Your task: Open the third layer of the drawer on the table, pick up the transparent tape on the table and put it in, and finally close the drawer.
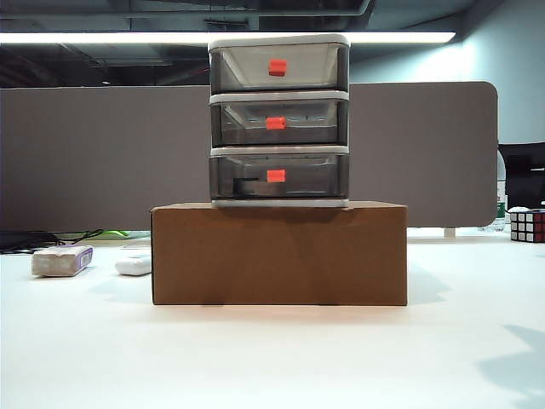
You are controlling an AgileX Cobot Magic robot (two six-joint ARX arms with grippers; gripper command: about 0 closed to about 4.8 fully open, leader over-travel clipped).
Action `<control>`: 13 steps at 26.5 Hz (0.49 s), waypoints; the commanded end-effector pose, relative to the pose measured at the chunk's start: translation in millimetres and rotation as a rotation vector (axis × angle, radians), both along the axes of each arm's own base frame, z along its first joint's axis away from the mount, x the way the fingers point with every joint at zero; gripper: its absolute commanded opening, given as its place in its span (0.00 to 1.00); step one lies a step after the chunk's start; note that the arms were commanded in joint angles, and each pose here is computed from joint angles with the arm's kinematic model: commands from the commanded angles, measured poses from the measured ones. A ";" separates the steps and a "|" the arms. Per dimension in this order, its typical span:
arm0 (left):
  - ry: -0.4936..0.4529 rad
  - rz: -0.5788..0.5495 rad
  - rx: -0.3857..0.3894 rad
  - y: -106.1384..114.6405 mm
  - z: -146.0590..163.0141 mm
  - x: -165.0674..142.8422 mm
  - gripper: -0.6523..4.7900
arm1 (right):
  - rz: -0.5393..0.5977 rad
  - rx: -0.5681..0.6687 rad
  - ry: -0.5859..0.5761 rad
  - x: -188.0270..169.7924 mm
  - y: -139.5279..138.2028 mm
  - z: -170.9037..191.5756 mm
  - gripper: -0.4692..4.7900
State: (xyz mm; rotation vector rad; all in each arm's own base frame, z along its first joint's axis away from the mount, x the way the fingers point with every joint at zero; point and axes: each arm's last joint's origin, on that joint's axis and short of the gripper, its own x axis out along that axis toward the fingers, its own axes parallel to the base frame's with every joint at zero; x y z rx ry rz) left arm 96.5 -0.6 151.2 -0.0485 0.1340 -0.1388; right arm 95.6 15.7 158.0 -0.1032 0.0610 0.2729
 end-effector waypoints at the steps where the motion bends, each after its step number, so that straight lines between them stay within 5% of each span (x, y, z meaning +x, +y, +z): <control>1: -0.017 -0.004 -0.004 0.0 3.1 -0.1 0.11 | -0.004 0.000 -0.007 0.3 -0.1 -0.8 0.08; 13: -0.029 -0.002 -0.001 0.1 4.3 0.0 0.11 | -0.108 -0.004 -0.026 1.1 -3.0 0.9 0.08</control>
